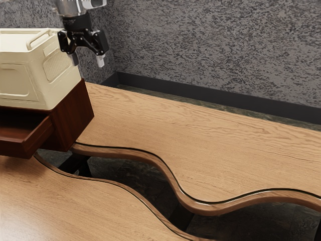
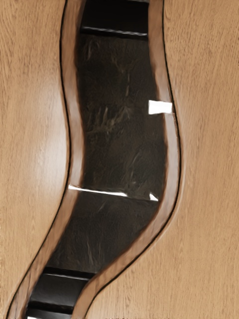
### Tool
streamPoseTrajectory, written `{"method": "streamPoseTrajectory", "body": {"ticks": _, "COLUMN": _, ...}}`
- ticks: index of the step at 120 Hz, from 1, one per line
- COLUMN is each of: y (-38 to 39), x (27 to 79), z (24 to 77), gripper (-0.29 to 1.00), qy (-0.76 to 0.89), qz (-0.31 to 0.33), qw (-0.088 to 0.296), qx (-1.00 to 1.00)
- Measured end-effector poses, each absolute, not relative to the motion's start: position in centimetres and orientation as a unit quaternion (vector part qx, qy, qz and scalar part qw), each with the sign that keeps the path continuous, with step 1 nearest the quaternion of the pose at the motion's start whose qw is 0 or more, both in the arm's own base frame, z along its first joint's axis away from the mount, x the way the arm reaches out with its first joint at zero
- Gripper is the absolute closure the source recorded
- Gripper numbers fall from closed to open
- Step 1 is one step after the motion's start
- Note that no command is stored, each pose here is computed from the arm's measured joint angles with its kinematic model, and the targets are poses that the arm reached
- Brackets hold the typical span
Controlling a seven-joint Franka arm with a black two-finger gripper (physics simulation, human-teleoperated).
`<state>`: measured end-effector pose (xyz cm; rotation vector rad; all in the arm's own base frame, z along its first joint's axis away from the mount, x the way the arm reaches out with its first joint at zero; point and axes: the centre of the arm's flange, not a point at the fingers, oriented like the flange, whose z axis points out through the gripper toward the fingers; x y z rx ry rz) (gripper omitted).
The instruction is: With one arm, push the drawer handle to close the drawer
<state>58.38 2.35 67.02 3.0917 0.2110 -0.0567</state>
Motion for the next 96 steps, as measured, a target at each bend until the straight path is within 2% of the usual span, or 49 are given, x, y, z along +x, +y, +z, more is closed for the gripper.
{"method": "streamPoseTrajectory", "body": {"ticks": 32, "y": 2.8, "x": 58.4, "z": 67.1, "gripper": 0.0, "qy": 0.056, "qz": -0.016, "qw": 0.021, "qx": 0.998}}
{"method": "streamPoseTrajectory", "body": {"ticks": 44, "y": -0.3, "x": 54.7, "z": 75.6, "gripper": 0.0, "qy": 0.031, "qz": 0.062, "qw": 0.013, "qx": 0.998}}
{"method": "streamPoseTrajectory", "body": {"ticks": 62, "y": -1.4, "x": 51.1, "z": 76.9, "gripper": 0.0, "qy": 0.07, "qz": 0.038, "qw": 0.019, "qx": 0.997}}
{"method": "streamPoseTrajectory", "body": {"ticks": 73, "y": 2.1, "x": 41.7, "z": 69.0, "gripper": 0.0, "qy": 0.159, "qz": -0.029, "qw": -0.003, "qx": 0.987}}
{"method": "streamPoseTrajectory", "body": {"ticks": 81, "y": 3.8, "x": 36.0, "z": 62.7, "gripper": 0.01, "qy": 0.222, "qz": -0.049, "qw": -0.019, "qx": 0.974}}
{"method": "streamPoseTrajectory", "body": {"ticks": 96, "y": 7.1, "x": 30.8, "z": 52.2, "gripper": 0.08, "qy": 0.31, "qz": -0.067, "qw": -0.029, "qx": 0.948}}
